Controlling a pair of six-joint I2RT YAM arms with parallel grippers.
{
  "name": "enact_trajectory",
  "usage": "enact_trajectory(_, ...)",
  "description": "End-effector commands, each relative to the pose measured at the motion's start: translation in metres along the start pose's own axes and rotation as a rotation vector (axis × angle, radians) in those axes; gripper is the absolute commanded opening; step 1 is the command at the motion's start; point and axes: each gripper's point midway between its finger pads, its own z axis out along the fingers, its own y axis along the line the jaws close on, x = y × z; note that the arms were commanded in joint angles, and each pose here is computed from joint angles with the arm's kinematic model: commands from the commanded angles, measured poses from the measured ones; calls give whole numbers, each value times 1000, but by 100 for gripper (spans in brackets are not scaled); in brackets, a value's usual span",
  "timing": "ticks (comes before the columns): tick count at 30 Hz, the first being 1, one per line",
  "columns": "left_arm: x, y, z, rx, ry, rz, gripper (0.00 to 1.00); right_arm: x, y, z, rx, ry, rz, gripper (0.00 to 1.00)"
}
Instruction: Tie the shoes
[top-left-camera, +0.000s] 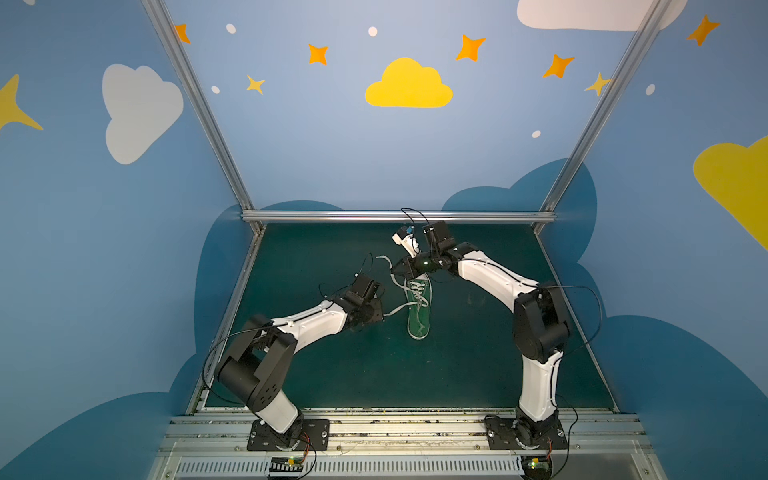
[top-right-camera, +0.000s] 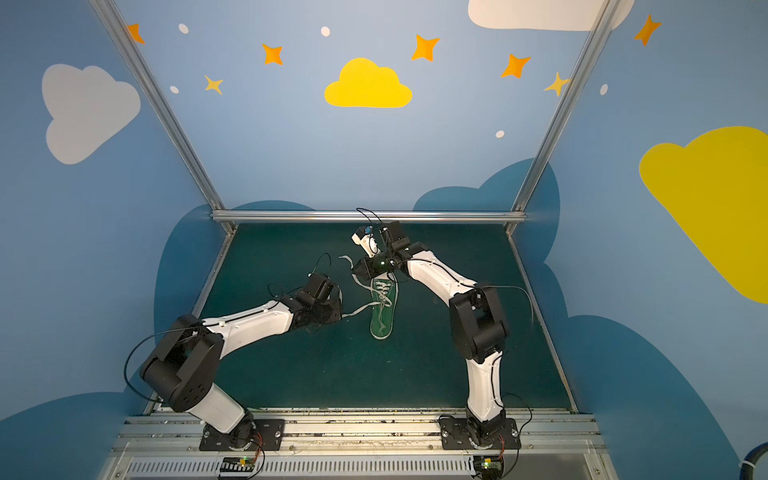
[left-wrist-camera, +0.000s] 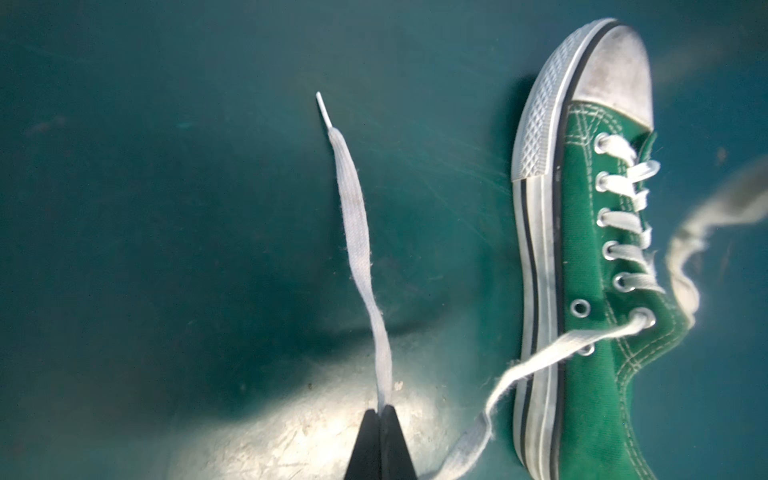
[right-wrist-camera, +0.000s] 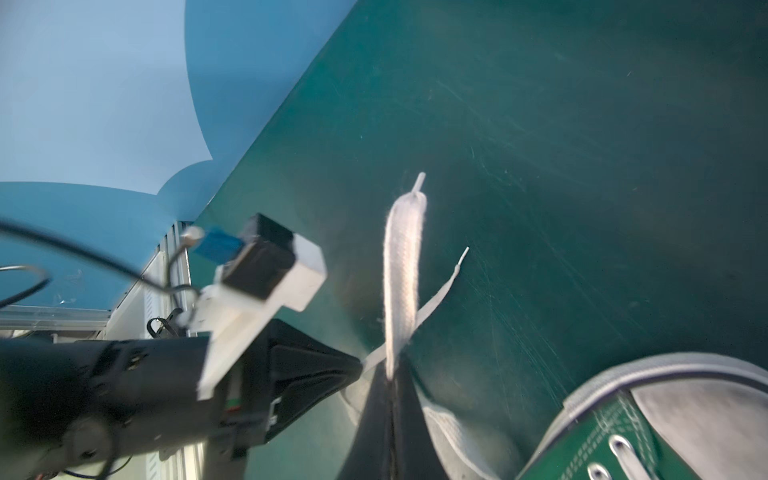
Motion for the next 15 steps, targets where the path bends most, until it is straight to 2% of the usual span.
enact_trajectory(1, -1, 1, -8, -1, -21, -4, 6, -4, 11, 8, -42, 13, -20, 0)
enact_trajectory(9, 0, 2, -10, 5, -30, -13, 6, 11, -12, 38, -8, 100, 54, 0)
enact_trajectory(10, 0, 2, -10, 5, -31, -14, 6, 13, -14, 40, -5, 114, 64, 6)
enact_trajectory(15, -1, 3, -11, 2, -38, -20, 6, 13, -17, 34, 35, 149, 115, 60)
